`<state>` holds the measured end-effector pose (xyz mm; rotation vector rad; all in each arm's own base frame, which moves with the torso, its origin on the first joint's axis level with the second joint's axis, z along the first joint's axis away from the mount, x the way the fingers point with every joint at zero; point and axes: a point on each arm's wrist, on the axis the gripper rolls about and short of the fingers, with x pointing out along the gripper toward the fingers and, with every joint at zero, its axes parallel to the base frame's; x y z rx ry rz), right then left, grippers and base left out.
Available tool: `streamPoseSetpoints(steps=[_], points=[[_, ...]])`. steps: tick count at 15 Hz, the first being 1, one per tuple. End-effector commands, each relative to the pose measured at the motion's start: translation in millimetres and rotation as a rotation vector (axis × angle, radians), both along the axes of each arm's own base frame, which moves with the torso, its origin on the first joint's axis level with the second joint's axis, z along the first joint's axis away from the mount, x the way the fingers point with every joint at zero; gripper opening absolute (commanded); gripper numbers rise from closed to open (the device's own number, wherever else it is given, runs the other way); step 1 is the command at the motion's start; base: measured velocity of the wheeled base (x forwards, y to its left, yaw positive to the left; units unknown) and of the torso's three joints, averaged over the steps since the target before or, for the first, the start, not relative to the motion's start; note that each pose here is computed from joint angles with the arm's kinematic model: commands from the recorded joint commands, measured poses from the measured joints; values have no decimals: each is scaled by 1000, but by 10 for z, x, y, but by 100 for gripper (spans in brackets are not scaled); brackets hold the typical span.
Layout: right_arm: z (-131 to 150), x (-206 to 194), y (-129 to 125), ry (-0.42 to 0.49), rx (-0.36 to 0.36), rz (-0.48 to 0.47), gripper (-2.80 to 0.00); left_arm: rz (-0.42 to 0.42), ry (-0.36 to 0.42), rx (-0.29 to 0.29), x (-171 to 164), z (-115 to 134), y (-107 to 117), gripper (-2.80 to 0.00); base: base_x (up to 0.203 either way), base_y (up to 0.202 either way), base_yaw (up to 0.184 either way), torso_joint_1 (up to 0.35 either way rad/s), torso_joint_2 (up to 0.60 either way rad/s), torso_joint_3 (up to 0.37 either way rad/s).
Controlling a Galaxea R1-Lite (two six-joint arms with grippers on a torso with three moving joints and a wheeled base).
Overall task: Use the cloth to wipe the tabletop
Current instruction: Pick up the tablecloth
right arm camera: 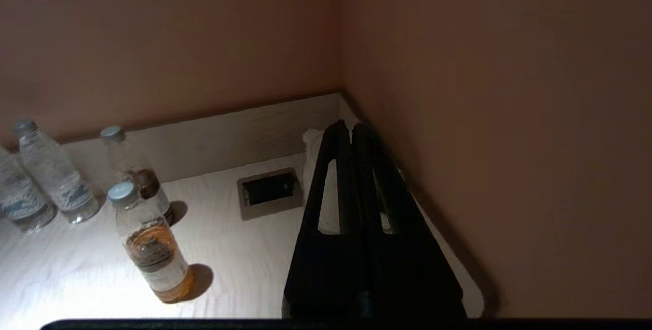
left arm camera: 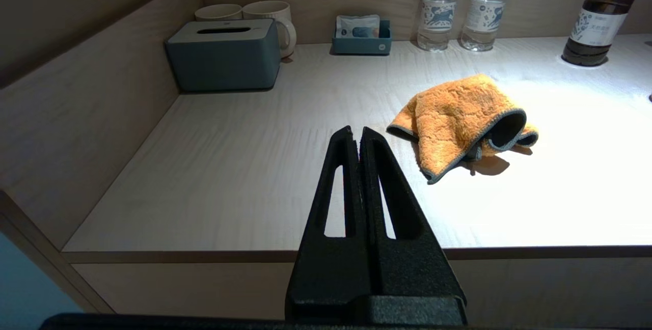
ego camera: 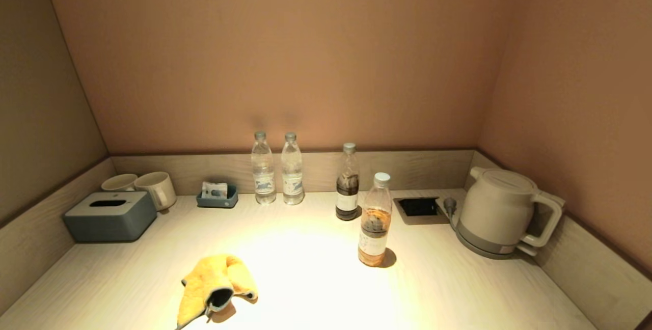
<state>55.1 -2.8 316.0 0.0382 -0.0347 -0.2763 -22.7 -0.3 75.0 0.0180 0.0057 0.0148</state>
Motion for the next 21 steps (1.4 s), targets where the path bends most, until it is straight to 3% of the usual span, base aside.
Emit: streamPoseSetpoints(steps=[1, 6, 9, 12, 14, 21], points=[[-100, -450, -51, -106, 10, -64, -280, 0, 1, 0, 1, 0, 0, -280, 0, 0, 0, 0, 0, 0], [-566, -1025, -35, -216, 8, -62, -280, 0, 1, 0, 1, 0, 0, -280, 0, 0, 0, 0, 0, 0], [-983, -1243, -20, -225, -15, 18, -280, 0, 1, 0, 1, 0, 0, -280, 0, 0, 0, 0, 0, 0], [-1307, -1348, -10, -234, -89, 86, -280, 0, 1, 0, 1, 0, 0, -280, 0, 0, 0, 0, 0, 0], [-1433, -1333, -4, -222, -131, 114, -280, 0, 1, 0, 1, 0, 0, -280, 0, 0, 0, 0, 0, 0], [-1797, -1000, 14, -219, -170, 190, -280, 0, 1, 0, 1, 0, 0, -280, 0, 0, 0, 0, 0, 0]])
